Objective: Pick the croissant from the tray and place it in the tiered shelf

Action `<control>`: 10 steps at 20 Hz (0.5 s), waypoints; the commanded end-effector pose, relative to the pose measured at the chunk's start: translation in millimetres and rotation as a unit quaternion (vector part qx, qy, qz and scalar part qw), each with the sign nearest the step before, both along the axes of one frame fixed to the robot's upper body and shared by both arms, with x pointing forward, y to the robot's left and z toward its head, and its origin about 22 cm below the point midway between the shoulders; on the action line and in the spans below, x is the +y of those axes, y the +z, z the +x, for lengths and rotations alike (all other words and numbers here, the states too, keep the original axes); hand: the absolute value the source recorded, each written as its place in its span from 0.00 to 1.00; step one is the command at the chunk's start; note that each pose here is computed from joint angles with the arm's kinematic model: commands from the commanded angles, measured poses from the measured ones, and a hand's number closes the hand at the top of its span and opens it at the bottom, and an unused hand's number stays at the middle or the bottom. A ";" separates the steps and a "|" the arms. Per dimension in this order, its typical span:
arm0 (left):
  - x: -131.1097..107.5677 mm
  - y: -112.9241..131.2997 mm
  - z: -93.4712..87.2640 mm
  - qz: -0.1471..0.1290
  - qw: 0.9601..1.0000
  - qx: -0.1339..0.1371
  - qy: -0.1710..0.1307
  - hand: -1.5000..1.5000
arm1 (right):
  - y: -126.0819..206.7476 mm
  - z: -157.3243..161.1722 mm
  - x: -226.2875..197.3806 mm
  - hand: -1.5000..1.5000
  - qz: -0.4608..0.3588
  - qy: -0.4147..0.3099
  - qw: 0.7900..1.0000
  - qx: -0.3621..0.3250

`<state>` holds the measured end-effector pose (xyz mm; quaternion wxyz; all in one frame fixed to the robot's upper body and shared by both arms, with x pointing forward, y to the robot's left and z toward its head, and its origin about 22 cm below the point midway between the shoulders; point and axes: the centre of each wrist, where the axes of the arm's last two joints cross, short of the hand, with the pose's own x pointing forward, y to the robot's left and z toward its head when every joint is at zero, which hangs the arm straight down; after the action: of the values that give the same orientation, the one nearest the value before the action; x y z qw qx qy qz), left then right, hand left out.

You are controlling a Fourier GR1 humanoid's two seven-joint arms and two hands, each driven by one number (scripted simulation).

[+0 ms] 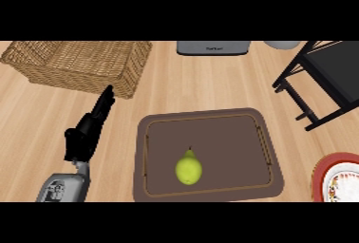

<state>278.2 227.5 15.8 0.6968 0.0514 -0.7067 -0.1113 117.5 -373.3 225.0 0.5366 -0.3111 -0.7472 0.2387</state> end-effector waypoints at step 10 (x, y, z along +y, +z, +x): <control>-5.1 -10.8 10.1 -0.002 1.000 0.005 -0.006 0.50 | 86.0 45.8 -33.5 1.00 0.003 -0.082 0.994 -0.070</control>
<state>280.6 226.2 10.6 0.6971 0.0505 -0.7056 -0.1170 153.4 -398.5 286.9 0.5125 -0.3712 -0.7514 0.1871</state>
